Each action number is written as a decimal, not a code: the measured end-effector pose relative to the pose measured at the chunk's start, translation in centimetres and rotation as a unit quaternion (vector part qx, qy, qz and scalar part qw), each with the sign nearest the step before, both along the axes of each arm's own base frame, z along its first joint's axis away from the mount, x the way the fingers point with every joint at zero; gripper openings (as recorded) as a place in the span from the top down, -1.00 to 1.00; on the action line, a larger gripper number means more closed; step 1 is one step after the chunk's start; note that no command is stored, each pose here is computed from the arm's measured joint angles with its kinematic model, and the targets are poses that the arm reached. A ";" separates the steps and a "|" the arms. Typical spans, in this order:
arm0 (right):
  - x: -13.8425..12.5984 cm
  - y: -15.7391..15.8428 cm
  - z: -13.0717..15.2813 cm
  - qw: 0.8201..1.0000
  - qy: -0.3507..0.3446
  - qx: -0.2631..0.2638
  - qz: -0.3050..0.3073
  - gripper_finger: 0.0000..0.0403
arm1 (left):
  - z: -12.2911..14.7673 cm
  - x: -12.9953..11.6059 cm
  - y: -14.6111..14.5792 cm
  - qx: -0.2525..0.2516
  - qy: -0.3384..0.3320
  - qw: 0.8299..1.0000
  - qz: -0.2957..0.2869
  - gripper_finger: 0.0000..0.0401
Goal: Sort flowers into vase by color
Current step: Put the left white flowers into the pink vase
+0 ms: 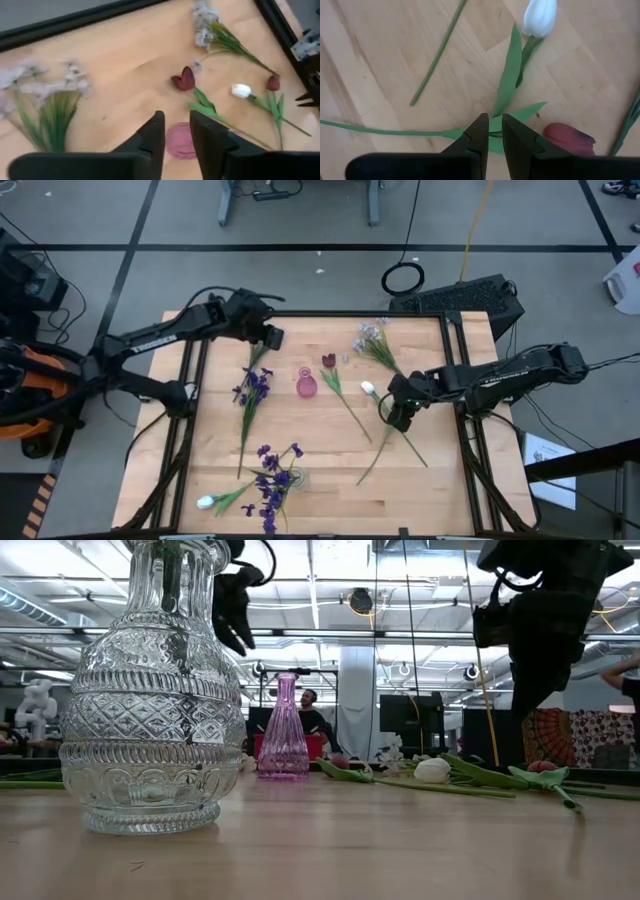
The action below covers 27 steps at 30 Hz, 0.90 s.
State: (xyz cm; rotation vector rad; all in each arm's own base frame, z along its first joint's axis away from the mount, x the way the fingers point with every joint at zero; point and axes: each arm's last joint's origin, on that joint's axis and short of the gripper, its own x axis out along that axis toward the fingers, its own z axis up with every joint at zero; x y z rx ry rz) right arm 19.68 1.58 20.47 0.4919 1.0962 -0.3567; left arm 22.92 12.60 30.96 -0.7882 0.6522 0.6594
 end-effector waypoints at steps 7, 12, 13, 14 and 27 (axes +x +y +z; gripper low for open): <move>0.0 0.0 0.0 0.999 -0.001 0.015 -0.033 0.78 | -1.4 0.9 1.1 0.027 0.041 0.998 0.026 0.41; 0.1 0.0 0.0 0.995 -0.009 0.041 -0.088 0.78 | -2.5 1.3 1.8 0.063 0.095 0.992 0.049 0.40; 0.2 0.0 0.1 0.995 -0.012 0.044 -0.093 0.78 | -2.8 1.4 1.9 0.071 0.106 0.991 0.042 0.38; 0.2 0.0 0.1 0.994 -0.016 0.048 -0.098 0.78 | -3.1 1.6 1.9 0.075 0.115 0.990 0.033 0.35; 0.4 0.0 0.2 0.982 -0.032 0.080 -0.168 0.78 | -4.8 2.4 2.5 0.110 0.179 0.977 -0.037 -0.30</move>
